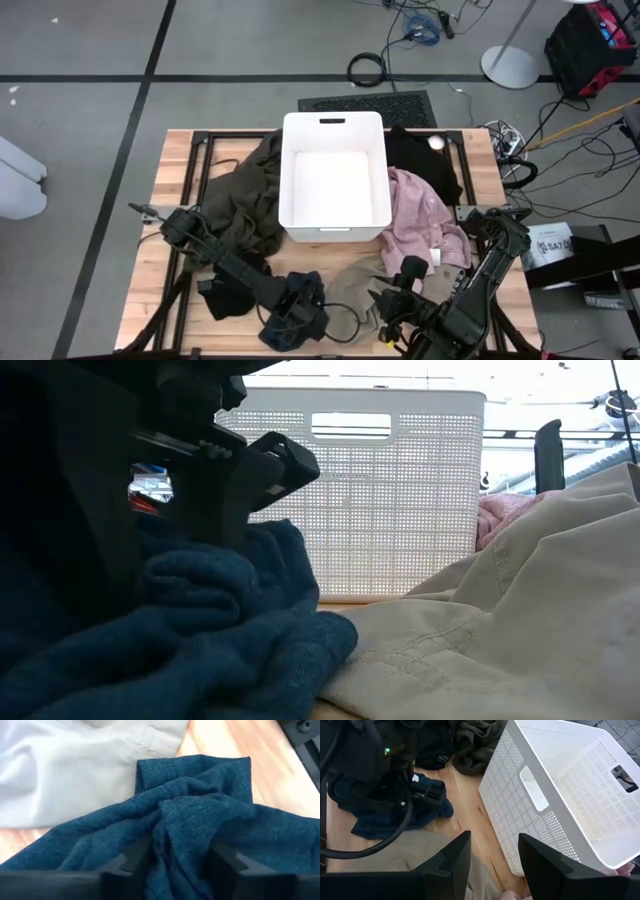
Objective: Sort clothes
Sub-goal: Put the blue shorts into the white laundry bin
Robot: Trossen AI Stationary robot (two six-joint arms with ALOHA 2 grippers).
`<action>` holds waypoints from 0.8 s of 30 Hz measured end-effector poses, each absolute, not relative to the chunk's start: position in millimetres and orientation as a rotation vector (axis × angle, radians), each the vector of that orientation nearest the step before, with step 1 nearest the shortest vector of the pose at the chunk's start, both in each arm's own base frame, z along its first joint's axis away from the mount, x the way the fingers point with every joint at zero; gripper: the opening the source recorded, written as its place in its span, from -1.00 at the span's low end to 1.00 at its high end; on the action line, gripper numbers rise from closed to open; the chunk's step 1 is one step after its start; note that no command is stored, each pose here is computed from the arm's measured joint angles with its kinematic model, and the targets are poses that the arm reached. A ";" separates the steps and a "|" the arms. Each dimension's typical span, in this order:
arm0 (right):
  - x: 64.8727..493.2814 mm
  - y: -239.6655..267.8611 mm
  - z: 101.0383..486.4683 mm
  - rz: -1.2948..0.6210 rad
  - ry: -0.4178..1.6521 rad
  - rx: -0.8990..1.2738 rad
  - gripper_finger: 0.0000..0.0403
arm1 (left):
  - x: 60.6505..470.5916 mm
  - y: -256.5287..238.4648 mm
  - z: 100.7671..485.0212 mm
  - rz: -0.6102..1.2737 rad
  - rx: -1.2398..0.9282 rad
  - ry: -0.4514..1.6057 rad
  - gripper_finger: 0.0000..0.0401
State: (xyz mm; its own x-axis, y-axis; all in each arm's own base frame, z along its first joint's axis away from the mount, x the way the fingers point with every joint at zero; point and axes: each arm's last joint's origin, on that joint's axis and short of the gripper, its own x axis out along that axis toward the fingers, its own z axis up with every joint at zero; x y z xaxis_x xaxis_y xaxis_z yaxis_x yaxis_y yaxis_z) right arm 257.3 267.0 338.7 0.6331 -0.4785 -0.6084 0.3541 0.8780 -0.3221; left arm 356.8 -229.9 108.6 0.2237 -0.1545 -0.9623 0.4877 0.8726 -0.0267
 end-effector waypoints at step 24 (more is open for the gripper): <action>257.3 267.0 338.6 -0.478 0.748 -0.184 -0.25 | 322.4 -220.5 222.4 -0.276 0.343 1.138 -0.82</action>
